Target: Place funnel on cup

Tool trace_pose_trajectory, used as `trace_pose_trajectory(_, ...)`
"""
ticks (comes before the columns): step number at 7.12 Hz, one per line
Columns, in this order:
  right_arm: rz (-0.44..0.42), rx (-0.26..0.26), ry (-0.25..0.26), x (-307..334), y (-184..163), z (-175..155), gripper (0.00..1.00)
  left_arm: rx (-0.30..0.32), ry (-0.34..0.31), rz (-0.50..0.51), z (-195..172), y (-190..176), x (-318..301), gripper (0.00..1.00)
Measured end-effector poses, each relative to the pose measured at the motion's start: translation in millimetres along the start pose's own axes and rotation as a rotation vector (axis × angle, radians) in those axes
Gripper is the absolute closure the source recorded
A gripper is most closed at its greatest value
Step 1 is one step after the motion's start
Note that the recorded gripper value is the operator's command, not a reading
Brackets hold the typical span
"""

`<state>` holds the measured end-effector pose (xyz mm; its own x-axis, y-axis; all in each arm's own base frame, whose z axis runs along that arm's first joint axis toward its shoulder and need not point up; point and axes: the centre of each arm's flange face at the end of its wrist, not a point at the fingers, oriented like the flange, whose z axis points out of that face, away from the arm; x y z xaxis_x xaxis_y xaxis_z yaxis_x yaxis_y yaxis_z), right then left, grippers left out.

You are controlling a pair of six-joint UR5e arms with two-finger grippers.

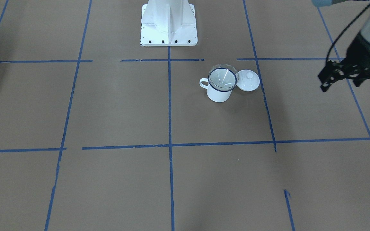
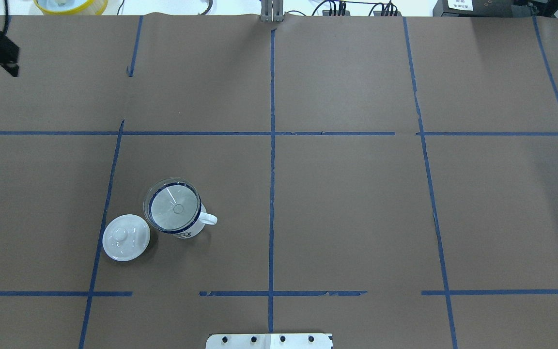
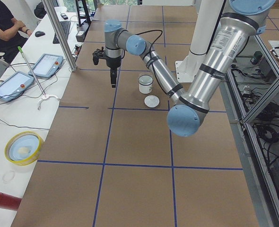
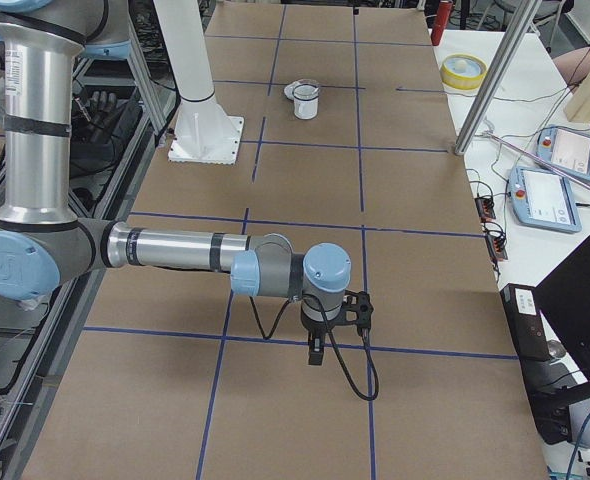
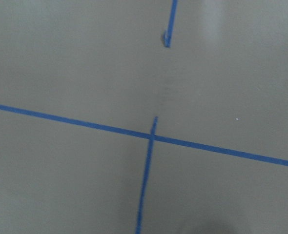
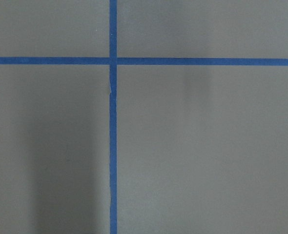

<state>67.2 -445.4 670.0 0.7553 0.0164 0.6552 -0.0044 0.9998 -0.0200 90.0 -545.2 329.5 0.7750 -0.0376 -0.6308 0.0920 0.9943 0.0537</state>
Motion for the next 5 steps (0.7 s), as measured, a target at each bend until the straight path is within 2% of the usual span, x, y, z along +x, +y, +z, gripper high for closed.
trace_pose_trajectory(1,0.000,0.000,0.000,0.1,0.0,0.1,0.00,-0.021,0.006,0.051,7.5,3.8,-76.2,0.00)
trace_pose_trajectory(3,0.001,-0.001,0.000,0.4,0.1,0.5,0.00,-0.025,0.064,0.102,48.2,39.3,-234.1,0.00)
trace_pose_trajectory(5,0.001,-0.001,0.000,0.4,0.1,0.5,0.00,-0.029,0.098,0.134,83.0,77.7,-333.1,0.00)
